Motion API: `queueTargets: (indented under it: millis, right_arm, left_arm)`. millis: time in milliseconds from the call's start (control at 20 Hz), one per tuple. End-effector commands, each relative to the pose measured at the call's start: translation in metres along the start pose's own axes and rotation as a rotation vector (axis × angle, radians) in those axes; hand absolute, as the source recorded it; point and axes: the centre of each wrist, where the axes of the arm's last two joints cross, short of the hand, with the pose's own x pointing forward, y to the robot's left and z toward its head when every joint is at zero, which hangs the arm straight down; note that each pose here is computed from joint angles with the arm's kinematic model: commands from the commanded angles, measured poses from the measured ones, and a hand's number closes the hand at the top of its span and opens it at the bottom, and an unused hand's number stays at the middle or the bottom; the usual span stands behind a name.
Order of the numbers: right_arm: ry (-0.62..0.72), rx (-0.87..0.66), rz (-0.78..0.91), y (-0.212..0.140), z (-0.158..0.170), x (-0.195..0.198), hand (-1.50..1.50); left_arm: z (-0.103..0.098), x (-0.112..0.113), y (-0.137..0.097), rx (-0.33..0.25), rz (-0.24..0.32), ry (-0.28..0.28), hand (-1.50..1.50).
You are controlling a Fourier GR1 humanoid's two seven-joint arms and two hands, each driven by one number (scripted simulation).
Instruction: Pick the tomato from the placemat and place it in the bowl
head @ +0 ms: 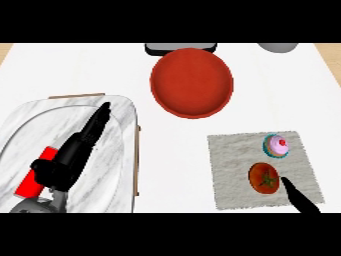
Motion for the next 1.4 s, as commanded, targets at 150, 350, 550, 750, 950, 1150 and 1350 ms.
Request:
queueTargets:
  millis: [150,350,550,750,950,1150,1350]
  right_arm:
    - [0.257,0.297,0.34,-0.058,0.025,-0.027,-1.5]
    - [0.355,0.507,0.371,-0.059,0.022,0.009,-1.5]
    - [0.436,0.593,0.396,-0.061,0.008,0.064,-1.5]
    - [0.486,0.646,0.431,-0.059,-0.001,0.121,-1.5]
    - [0.549,0.639,0.466,-0.043,-0.004,0.149,-1.5]
    - [0.523,0.635,0.473,-0.024,-0.008,0.148,-1.5]
    - [0.492,0.606,0.504,-0.007,-0.005,0.151,-1.5]
  left_arm:
    - [-0.01,0.008,-0.007,-0.061,-0.006,-0.04,0.0]
    - [-0.015,0.005,-0.018,-0.087,-0.007,-0.029,0.0]
    - [-0.018,0.018,-0.006,-0.091,0.005,-0.042,0.0]
    - [-0.022,0.0,-0.004,-0.067,-0.014,-0.029,0.0]
    - [-0.008,-0.009,-0.024,-0.091,0.008,-0.041,0.0]
    - [-0.02,0.005,-0.008,-0.058,0.011,-0.036,0.0]
    - [-0.02,-0.011,-0.011,-0.079,0.01,-0.035,0.0]
